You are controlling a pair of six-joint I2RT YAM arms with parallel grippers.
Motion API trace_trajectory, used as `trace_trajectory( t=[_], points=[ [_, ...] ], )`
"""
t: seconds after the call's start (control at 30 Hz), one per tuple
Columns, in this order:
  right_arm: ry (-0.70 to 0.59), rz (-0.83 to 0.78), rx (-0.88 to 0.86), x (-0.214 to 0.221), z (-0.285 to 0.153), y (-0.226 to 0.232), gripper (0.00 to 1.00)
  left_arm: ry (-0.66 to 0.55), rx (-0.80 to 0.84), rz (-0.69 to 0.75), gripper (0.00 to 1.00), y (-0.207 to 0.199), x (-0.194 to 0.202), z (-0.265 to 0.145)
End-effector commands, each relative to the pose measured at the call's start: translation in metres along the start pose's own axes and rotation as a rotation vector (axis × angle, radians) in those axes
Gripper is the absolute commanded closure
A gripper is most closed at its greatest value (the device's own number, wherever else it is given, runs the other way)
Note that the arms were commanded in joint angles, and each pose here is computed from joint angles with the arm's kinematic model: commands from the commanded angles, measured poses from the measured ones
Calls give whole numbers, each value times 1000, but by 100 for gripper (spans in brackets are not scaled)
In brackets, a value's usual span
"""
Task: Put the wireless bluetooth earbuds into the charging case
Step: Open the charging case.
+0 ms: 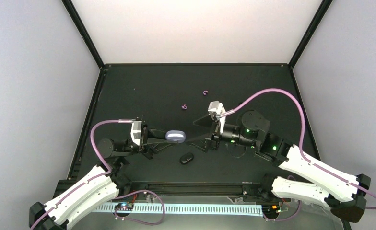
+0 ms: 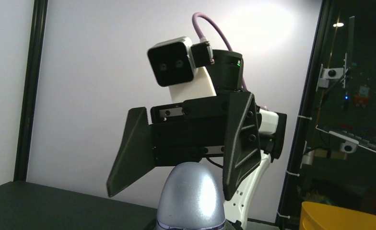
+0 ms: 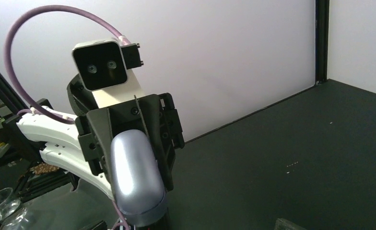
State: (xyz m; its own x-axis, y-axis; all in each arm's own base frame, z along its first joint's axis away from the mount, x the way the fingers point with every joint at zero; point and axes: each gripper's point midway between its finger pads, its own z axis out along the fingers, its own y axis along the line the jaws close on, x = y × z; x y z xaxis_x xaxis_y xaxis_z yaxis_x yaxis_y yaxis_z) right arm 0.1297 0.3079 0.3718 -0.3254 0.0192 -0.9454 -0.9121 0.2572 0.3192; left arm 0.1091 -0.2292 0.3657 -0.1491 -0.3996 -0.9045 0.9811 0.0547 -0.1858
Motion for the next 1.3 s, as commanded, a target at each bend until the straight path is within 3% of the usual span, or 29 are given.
trace_trajectory(
  t=[0.0,1.27],
  points=[
    [-20,-24,-16,-15,6,8,9,-4,64,101,98,-16,-15,4],
    [-71,38,166,-25,19,-26,9,22,28,86,98,-10,-4,-1]
  ],
)
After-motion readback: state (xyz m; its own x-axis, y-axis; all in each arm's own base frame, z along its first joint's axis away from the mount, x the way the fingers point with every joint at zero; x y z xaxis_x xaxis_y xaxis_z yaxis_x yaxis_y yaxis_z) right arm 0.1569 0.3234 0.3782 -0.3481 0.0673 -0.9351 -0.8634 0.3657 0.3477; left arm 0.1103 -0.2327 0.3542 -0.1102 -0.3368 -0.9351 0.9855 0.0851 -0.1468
